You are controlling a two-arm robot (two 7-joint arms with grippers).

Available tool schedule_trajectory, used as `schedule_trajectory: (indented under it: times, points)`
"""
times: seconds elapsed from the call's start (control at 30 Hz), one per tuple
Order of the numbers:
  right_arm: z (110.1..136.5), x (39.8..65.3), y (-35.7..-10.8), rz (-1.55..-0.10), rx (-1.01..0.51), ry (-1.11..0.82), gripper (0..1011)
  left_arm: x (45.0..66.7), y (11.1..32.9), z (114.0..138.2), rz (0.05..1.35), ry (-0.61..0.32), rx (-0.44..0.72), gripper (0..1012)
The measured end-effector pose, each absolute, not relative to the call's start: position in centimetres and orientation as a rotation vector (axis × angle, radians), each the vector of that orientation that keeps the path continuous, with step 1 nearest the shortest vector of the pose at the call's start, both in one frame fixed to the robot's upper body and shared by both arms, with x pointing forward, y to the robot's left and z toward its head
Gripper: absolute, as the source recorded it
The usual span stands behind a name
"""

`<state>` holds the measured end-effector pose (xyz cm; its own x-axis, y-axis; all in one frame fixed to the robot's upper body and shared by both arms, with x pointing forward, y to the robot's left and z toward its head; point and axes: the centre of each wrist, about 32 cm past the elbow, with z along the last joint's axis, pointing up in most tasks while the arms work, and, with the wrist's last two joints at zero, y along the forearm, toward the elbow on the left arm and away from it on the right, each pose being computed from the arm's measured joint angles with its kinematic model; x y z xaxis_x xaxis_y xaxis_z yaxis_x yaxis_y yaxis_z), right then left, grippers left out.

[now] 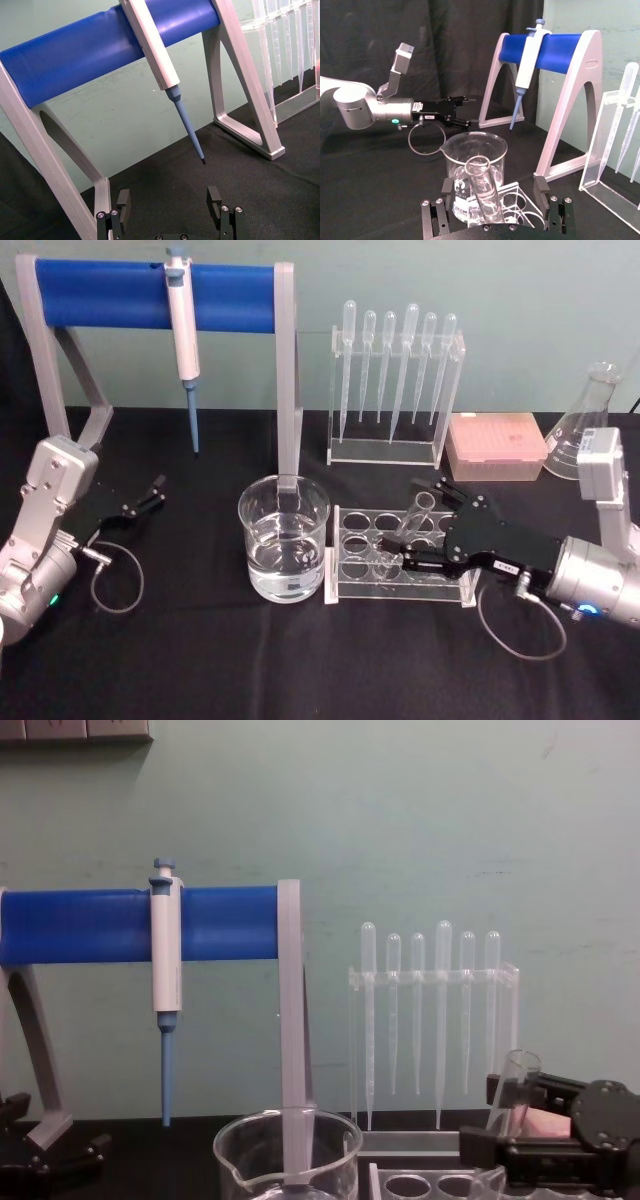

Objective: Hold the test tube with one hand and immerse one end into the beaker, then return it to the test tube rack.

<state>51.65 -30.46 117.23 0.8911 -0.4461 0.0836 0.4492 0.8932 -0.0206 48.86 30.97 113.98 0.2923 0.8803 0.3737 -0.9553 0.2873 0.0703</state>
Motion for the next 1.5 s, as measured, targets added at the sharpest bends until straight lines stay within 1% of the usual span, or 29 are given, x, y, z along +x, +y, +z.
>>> schedule_trajectory:
  times: [0.27, 0.33, 0.37, 0.47, 0.5, 0.67, 0.77, 0.8, 0.87, 1.03, 1.13, 1.3, 1.5]
  points:
    - [117.2, 51.6, -30.5, -0.465, -0.041, -0.078, 995, 48.9, 31.0, 114.0, 1.248, -0.285, 0.304, 1000]
    - [117.3, 51.6, -30.5, -0.465, -0.040, -0.078, 972, 48.9, 31.0, 114.0, 1.248, -0.285, 0.304, 1000]
    - [117.3, 51.6, -30.5, -0.465, -0.040, -0.078, 934, 48.9, 31.0, 114.0, 1.248, -0.285, 0.304, 1000]
    - [117.3, 51.6, -30.5, -0.465, -0.040, -0.079, 892, 48.9, 31.0, 114.0, 1.248, -0.285, 0.304, 1000]
    - [117.3, 51.6, -30.5, -0.465, -0.040, -0.079, 841, 48.9, 31.0, 114.0, 1.248, -0.285, 0.304, 1000]
    - [117.3, 51.6, -30.6, -0.464, -0.040, -0.080, 715, 48.9, 31.0, 114.0, 1.248, -0.285, 0.304, 1000]
    - [117.3, 51.6, -30.6, -0.463, -0.040, -0.080, 594, 48.9, 31.0, 114.0, 1.248, -0.285, 0.304, 1000]
    - [117.3, 51.6, -30.6, -0.463, -0.040, -0.080, 594, 48.9, 31.0, 114.0, 1.248, -0.285, 0.304, 1000]
    - [117.3, 51.6, -30.6, -0.463, -0.040, -0.081, 512, 48.9, 31.0, 114.0, 1.248, -0.285, 0.304, 1000]
    - [117.3, 51.5, -30.6, -0.463, -0.040, -0.081, 370, 48.9, 31.0, 114.0, 1.248, -0.285, 0.305, 1000]
    - [117.3, 51.5, -30.6, -0.462, -0.040, -0.082, 256, 48.9, 31.0, 114.0, 1.248, -0.285, 0.304, 1000]
    - [117.5, 51.5, -30.6, -0.462, -0.039, -0.085, 238, 48.9, 31.0, 114.0, 1.248, -0.285, 0.304, 1000]
    - [118.6, 51.3, -30.8, -0.464, -0.039, -0.115, 238, 48.9, 31.0, 114.0, 1.248, -0.285, 0.304, 1000]
